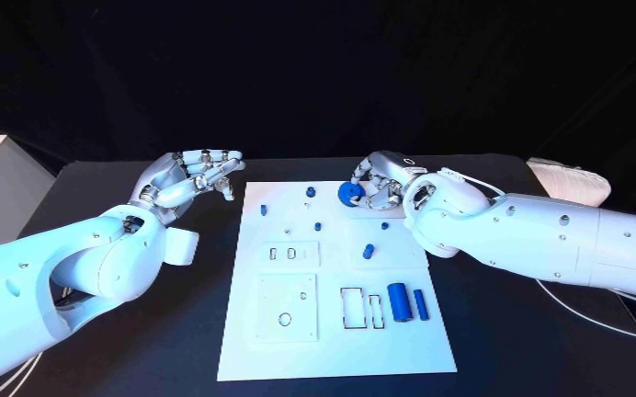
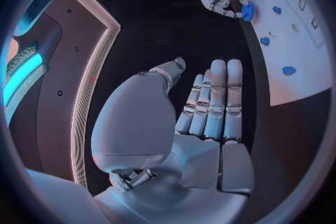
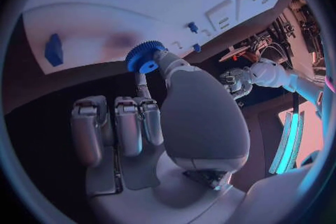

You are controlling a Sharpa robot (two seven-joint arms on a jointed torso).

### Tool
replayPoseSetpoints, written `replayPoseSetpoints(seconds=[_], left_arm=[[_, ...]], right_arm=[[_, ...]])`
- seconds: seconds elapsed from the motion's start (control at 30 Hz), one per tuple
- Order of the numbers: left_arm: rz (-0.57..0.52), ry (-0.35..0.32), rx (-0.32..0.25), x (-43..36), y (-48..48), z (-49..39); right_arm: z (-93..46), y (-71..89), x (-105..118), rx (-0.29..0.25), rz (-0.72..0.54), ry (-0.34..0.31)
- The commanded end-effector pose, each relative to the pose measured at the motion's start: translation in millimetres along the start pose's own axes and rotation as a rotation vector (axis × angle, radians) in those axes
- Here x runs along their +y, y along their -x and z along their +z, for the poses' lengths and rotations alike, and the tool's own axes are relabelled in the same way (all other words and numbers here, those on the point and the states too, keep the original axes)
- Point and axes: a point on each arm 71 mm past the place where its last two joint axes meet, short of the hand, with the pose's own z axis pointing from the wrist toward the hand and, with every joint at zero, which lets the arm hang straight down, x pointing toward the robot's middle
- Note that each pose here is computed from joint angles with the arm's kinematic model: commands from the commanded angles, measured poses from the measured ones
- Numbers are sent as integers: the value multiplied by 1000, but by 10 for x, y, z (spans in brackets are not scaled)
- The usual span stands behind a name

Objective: Assemble the parts on the task board

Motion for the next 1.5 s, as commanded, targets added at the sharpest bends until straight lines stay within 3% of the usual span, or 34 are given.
replayPoseSetpoints(seconds=[0.03,0.23,0.53,1.03,1.5], left_arm=[[-11,-6,21,-9,-32,9],[-13,-5,25,-7,-50,16],[-14,-5,27,-3,-58,24],[-15,-4,29,2,-65,34],[-14,-3,28,2,-63,32]], right_arm=[[12,-1,208,-53,-58,72],[70,-82,474,-54,-70,131],[165,-205,655,-42,-80,160],[294,-360,658,0,-112,139],[315,-408,626,29,-135,122]])
